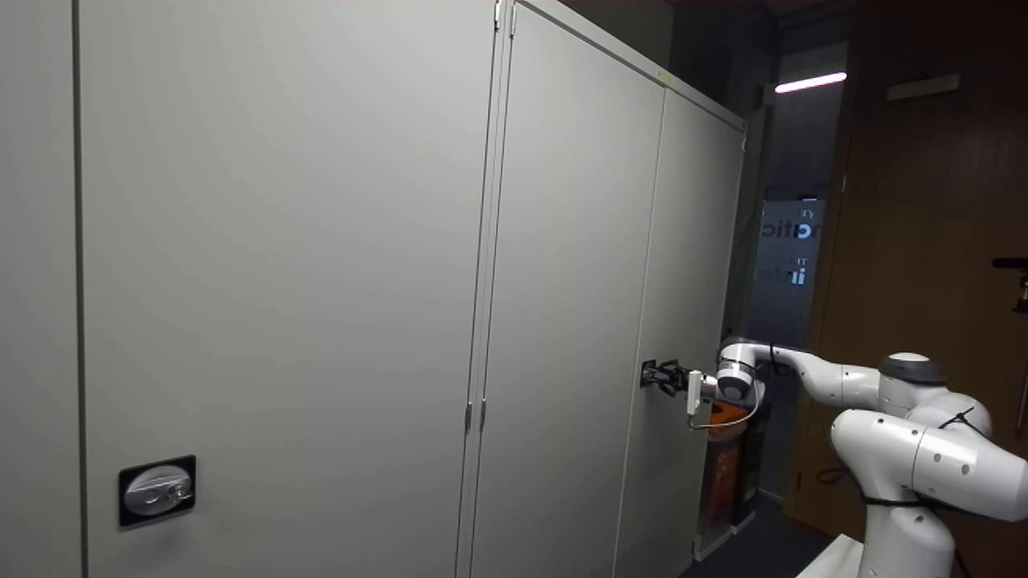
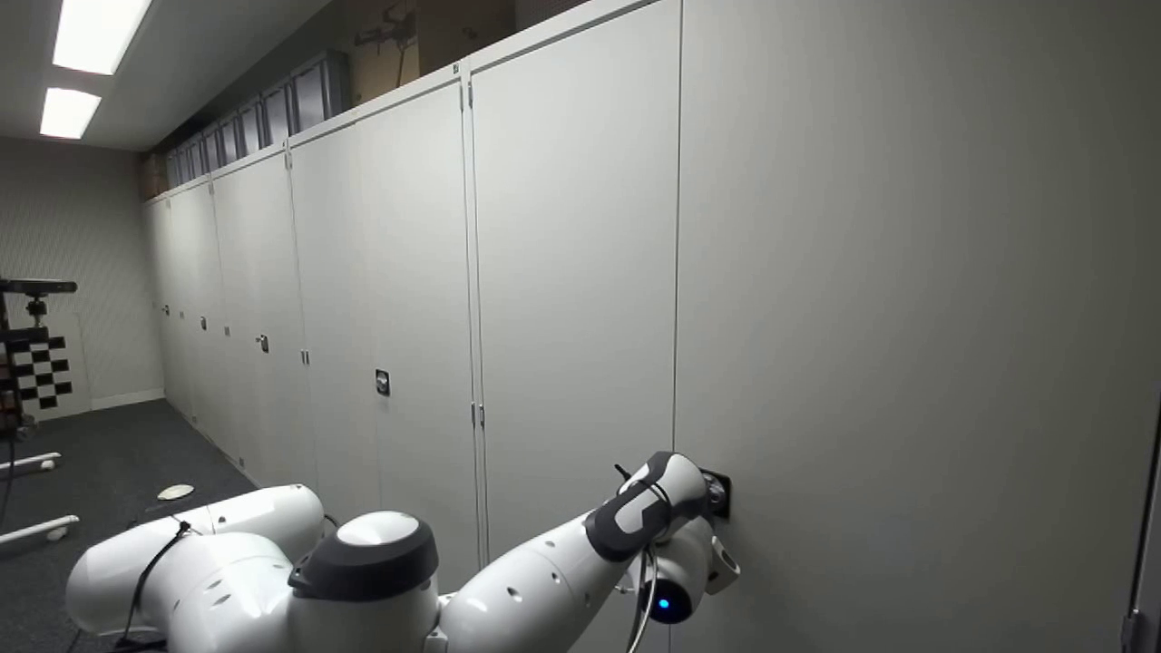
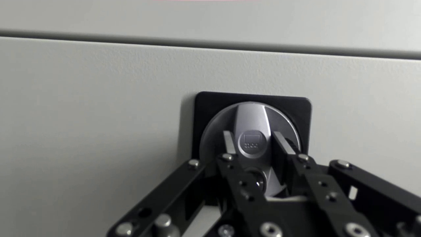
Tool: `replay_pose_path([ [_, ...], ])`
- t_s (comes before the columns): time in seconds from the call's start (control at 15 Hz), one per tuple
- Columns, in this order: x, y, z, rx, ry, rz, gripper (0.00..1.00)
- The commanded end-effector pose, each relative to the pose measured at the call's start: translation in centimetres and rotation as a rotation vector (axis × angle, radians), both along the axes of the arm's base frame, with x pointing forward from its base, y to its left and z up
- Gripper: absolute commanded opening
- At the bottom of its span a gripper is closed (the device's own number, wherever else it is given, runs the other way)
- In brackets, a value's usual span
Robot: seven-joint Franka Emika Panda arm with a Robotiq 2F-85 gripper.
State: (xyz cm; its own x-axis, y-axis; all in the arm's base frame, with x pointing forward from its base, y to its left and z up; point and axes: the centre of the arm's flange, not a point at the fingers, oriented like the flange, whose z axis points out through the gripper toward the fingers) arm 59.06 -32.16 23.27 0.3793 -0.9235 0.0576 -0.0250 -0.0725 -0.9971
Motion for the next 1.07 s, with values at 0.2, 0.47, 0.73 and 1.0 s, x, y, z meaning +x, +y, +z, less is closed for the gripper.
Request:
replay_pose_path([
  [0.2, 0.61, 0.15, 1.93, 0.085, -0.103, 0.040, 0.08],
  [0.47, 0.45, 0.10, 1.97, 0.101, -0.101, 0.040, 0.08],
  [0.73, 0.37, 0.13, 2.08, 0.100, -0.096, 0.035, 0.08],
  [1.0, 0.38, 0.11, 2.09, 0.115, -0.102, 0.039, 0.08],
])
